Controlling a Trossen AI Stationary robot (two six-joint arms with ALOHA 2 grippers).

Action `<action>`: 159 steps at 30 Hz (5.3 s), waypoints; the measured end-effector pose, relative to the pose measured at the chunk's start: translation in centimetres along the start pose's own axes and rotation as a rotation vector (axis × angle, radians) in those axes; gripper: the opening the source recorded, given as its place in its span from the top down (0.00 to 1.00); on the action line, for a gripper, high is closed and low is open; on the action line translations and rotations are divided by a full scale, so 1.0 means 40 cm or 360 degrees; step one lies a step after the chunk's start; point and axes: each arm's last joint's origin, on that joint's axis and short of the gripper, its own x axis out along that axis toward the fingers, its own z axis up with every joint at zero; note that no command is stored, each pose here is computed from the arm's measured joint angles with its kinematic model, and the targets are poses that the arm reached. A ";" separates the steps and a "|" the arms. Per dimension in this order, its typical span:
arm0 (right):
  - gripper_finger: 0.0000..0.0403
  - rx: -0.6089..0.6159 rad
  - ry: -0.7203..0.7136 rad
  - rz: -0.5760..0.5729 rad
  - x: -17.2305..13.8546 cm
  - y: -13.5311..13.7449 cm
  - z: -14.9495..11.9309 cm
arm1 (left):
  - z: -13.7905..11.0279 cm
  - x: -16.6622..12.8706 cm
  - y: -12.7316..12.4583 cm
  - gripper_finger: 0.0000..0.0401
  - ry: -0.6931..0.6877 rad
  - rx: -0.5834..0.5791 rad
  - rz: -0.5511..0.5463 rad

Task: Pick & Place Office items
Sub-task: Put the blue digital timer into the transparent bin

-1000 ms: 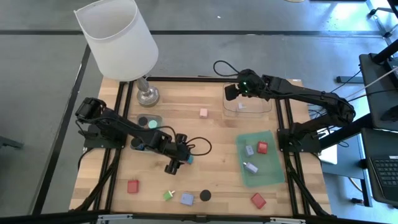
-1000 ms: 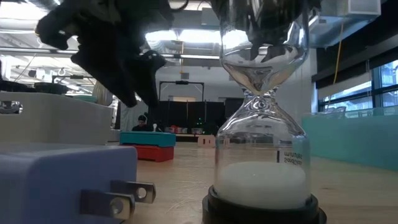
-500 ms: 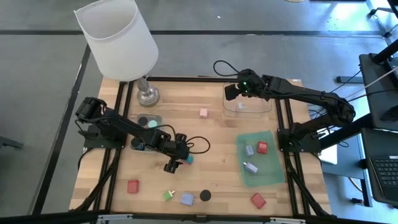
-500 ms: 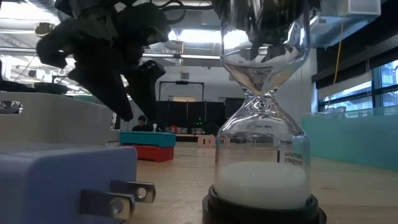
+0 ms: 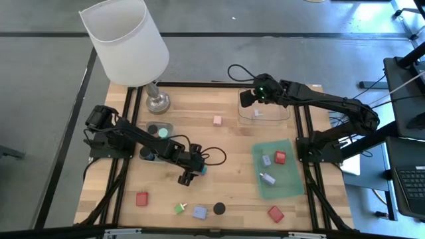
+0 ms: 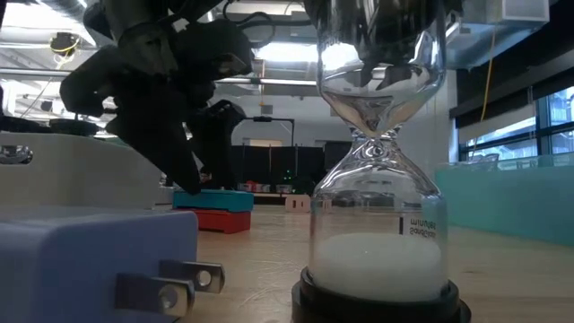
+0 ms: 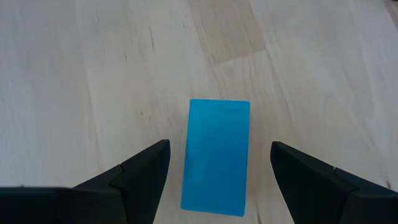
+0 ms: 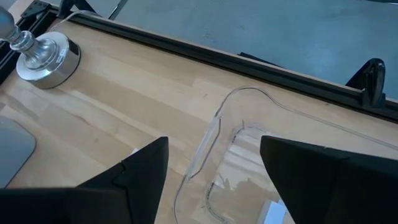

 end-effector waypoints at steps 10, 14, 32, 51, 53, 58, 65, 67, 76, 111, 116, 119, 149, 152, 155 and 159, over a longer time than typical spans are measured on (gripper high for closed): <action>0.36 -0.0002 0.0005 0.0006 0.000 0.001 -0.001 | -0.001 0.001 0.015 0.32 0.0008 -0.0011 0.0000; 0.36 -0.0003 0.0020 0.0026 0.000 0.002 -0.001 | -0.002 0.002 0.015 0.32 0.0014 -0.0011 0.0009; 0.36 -0.0003 0.0045 0.0057 0.000 0.003 -0.003 | -0.011 0.029 0.015 0.32 0.0056 -0.0036 0.0023; 0.36 -0.0014 0.0048 0.0067 -0.002 0.008 -0.006 | -0.012 0.050 0.013 0.53 0.0046 -0.0091 0.0022; 0.36 -0.0014 0.0048 0.0066 -0.002 0.008 -0.006 | -0.012 0.050 0.013 0.55 0.0047 -0.0102 0.0022; 0.36 -0.0015 0.0048 0.0066 -0.002 0.008 -0.006 | -0.012 0.050 0.013 0.56 0.0047 -0.0123 0.0021; 0.36 -0.0015 0.0048 0.0066 -0.002 0.008 -0.006 | -0.012 0.050 0.013 0.48 0.0046 -0.0142 0.0021; 0.36 -0.0015 0.0047 0.0066 -0.002 0.008 -0.006 | -0.012 0.050 0.013 0.47 0.0046 -0.0141 0.0021; 0.36 -0.0015 0.0048 0.0066 -0.002 0.008 -0.006 | -0.011 0.049 0.010 0.48 0.0044 -0.0146 0.0021; 0.36 0.0096 0.0216 0.0433 -0.008 0.037 -0.008 | 0.043 -0.056 0.025 0.61 -0.0019 -0.0111 0.0617; 0.36 0.0122 0.0160 0.0697 -0.032 0.097 -0.017 | 0.092 -0.144 0.069 0.62 -0.0217 -0.0236 0.1039; 0.36 0.0088 0.0110 0.0841 -0.054 0.137 -0.030 | 0.117 -0.194 0.093 0.62 -0.0319 -0.0319 0.1224; 0.38 0.0078 0.0002 0.1093 -0.094 0.266 -0.113 | 0.210 -0.263 0.173 0.62 -0.0666 -0.0330 0.1397; 0.43 0.0075 0.0007 0.1087 -0.091 0.267 -0.115 | 0.212 -0.264 0.173 0.61 -0.0675 -0.0329 0.1401; 0.52 0.0075 0.0008 0.1085 -0.091 0.266 -0.115 | 0.215 -0.266 0.174 0.61 -0.0697 -0.0339 0.1402; 0.66 0.0072 0.0014 0.1075 -0.090 0.265 -0.116 | 0.216 -0.267 0.171 0.62 -0.0704 -0.0339 0.1398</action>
